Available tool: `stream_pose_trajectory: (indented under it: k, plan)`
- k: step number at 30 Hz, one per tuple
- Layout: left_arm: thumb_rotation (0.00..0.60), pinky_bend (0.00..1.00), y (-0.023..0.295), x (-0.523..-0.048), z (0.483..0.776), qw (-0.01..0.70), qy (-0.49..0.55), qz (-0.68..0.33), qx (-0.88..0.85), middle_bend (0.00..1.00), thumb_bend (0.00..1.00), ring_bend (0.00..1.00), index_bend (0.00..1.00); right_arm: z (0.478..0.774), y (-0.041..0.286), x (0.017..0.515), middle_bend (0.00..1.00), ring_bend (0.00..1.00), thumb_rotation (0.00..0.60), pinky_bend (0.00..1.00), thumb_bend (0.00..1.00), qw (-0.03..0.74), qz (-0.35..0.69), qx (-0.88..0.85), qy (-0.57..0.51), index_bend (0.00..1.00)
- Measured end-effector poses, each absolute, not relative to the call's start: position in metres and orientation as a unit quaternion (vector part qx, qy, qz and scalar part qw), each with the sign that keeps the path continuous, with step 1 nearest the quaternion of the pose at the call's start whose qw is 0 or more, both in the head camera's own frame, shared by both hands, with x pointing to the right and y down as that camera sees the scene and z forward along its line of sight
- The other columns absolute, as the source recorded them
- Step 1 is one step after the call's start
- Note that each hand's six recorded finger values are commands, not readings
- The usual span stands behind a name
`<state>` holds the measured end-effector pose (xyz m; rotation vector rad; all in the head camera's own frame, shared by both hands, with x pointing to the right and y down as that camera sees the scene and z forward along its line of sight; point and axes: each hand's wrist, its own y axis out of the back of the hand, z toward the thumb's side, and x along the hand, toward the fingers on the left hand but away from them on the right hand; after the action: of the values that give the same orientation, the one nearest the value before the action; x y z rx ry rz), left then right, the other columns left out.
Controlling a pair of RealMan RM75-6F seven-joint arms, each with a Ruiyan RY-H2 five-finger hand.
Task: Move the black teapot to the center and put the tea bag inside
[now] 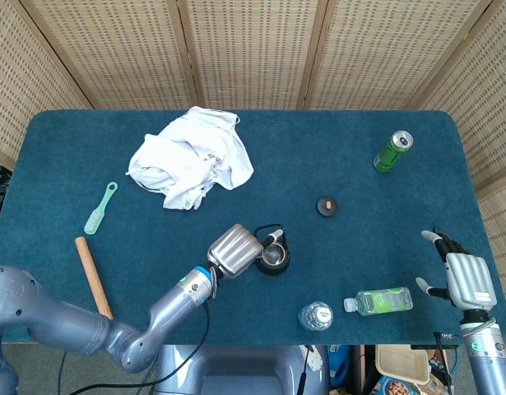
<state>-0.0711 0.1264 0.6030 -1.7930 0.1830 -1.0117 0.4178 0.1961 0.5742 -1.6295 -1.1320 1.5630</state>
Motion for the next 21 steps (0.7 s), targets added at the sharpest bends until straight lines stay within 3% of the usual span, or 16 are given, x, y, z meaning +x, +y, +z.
stream_pose_trajectory:
  k: [10, 21]
  plan:
    - [0.6, 0.64, 0.118, -0.141, 0.585, 0.485, 0.18, -0.441, -0.733, 0.31, 0.67, 0.36, 0.0, 0.57, 0.191, 0.414, 0.3, 0.3, 0.6, 0.47, 0.33, 0.311, 0.583, -0.614, -0.431, 0.24]
    - [0.6, 0.23, 0.13, -0.221, 0.575, 0.452, 0.256, -0.474, -0.711, 0.08, 0.62, 0.09, 0.0, 0.567, 0.19, 0.409, 0.28, 0.27, 0.6, 0.39, 0.33, 0.315, 0.581, -0.615, -0.43, 0.24]
